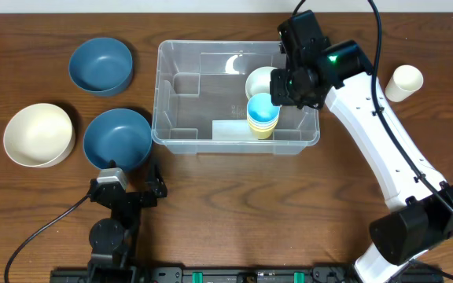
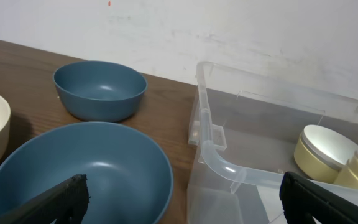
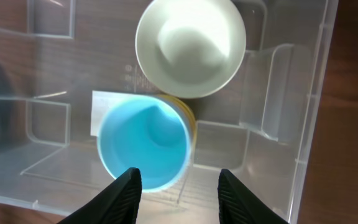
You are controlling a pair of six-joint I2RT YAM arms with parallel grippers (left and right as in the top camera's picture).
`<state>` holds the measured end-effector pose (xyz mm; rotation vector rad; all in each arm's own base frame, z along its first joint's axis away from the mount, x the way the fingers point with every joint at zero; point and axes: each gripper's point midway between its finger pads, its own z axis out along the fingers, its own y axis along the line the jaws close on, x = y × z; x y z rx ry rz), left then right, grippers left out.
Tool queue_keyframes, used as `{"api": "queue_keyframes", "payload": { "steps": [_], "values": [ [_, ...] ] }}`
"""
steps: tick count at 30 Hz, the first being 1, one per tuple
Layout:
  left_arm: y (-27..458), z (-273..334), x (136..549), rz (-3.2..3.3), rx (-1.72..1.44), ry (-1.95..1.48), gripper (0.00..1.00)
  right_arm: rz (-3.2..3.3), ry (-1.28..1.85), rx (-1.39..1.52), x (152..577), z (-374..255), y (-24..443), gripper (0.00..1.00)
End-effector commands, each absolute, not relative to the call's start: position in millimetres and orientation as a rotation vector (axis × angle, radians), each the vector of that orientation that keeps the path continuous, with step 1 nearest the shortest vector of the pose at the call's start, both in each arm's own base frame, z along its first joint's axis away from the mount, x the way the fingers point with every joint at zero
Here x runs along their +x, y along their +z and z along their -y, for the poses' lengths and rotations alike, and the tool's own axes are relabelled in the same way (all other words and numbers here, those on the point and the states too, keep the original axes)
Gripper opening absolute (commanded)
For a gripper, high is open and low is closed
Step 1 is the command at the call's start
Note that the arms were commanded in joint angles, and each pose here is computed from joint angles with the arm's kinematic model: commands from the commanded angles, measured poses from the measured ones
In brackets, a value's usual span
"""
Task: Pack container
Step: 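Carry the light-blue cup into the container onto the pink cup, then withdraw the right gripper and grasp the white cup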
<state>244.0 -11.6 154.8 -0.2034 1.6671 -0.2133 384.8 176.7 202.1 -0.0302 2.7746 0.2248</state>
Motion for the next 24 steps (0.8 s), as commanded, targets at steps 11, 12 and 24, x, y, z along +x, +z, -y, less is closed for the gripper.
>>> {"api": "queue_keyframes", "payload": {
  "steps": [11,12,24],
  "values": [
    [136.7,7.3,243.5,-1.716,-0.211,-0.177,0.98,-2.508,0.018,0.466,445.4,-7.5,259.2,0.62],
    [136.7,7.3,243.5,-1.716,-0.211,-0.177,0.98,-2.493,0.001,0.524,447.6,13.0,258.1,0.64],
    [136.7,7.3,243.5,-1.716,-0.211,-0.177,0.98,-2.498,-0.101,0.999,444.4,165.0,186.0,0.88]
  ]
}}
